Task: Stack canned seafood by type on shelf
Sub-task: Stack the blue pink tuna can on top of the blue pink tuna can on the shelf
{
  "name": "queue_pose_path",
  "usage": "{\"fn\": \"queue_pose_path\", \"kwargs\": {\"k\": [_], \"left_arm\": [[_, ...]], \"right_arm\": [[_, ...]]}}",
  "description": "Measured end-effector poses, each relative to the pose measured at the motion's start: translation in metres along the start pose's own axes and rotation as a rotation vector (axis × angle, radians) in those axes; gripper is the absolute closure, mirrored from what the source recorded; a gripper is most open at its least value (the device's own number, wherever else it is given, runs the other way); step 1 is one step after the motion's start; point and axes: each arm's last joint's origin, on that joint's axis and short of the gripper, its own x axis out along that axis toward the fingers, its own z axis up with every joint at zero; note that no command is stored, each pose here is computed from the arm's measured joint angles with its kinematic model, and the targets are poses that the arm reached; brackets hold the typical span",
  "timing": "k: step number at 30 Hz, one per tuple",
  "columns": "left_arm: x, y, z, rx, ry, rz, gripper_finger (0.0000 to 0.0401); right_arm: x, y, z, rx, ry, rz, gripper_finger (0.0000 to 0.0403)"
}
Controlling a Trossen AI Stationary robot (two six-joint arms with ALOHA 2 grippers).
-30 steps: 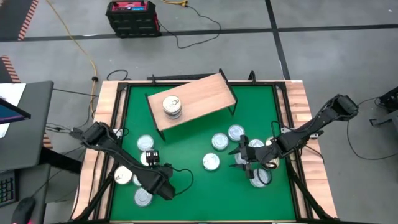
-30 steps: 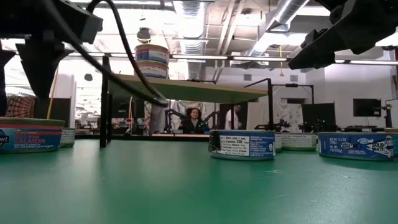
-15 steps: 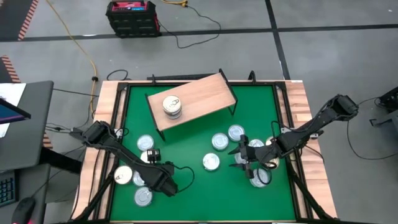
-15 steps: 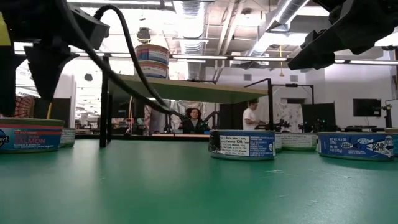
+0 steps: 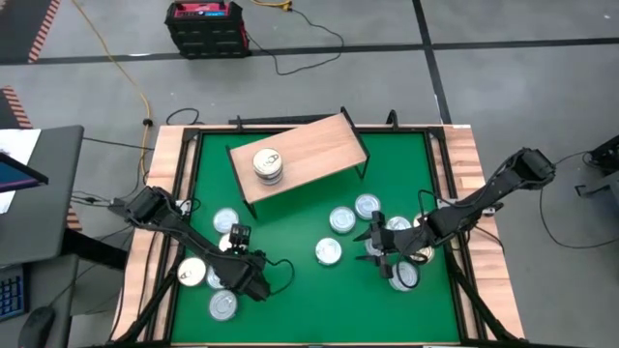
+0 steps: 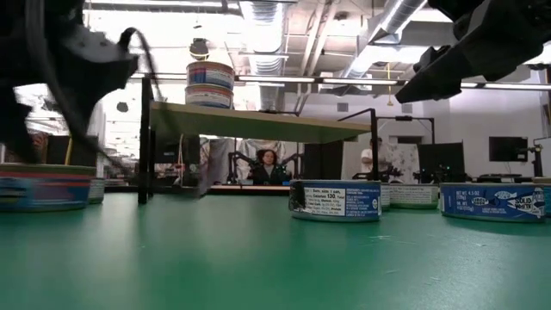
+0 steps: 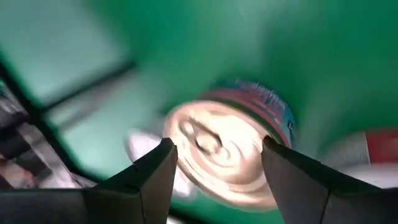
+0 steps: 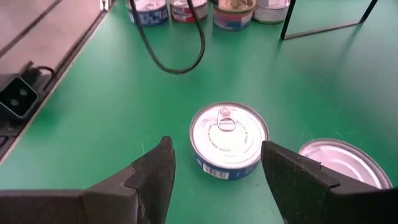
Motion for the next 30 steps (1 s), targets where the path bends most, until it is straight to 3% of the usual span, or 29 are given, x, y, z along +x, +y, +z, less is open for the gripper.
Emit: {"fn": "queue_pose_path", "kwargs": {"k": [7, 11, 13, 15, 20, 22, 25, 30], "left_arm": [[-0.006, 0.001, 0.038, -0.103, -0.401, 0.125, 0.0173], [-0.014, 0.004, 0.06, -0.155, -0.594, 0.255, 0.0173], [-0.024, 0.01, 0.064, -0.138, -0.614, 0.294, 0.0173], [-0.032, 0.015, 0.067, -0.129, -0.611, 0.267, 0.0173], [-0.042, 0.019, 0.074, -0.115, -0.602, -0.002, 0.0173], [-0.04, 0.016, 0.076, -0.059, -0.61, -0.049, 0.0173], [-0.028, 0.003, 0.083, 0.042, -0.596, 0.01, 0.0173], [-0.007, -0.02, 0.095, 0.238, -0.582, 0.21, 0.0173]], "right_arm": [[0.0, 0.0, 0.001, -0.002, -0.013, 0.002, 0.0138], [0.0, 0.001, 0.001, -0.001, -0.014, 0.005, 0.0138], [0.0, 0.002, 0.001, -0.005, -0.014, 0.011, 0.0138], [0.0, 0.002, 0.001, -0.006, -0.011, 0.013, 0.0138], [0.0, 0.002, 0.0, -0.015, -0.006, 0.011, 0.0138], [0.0, 0.001, 0.0, -0.013, -0.007, 0.008, 0.0138], [0.0, 0.002, 0.0, -0.014, -0.007, 0.009, 0.0138], [0.0, 0.002, 0.001, -0.01, -0.009, 0.011, 0.0138]]}}
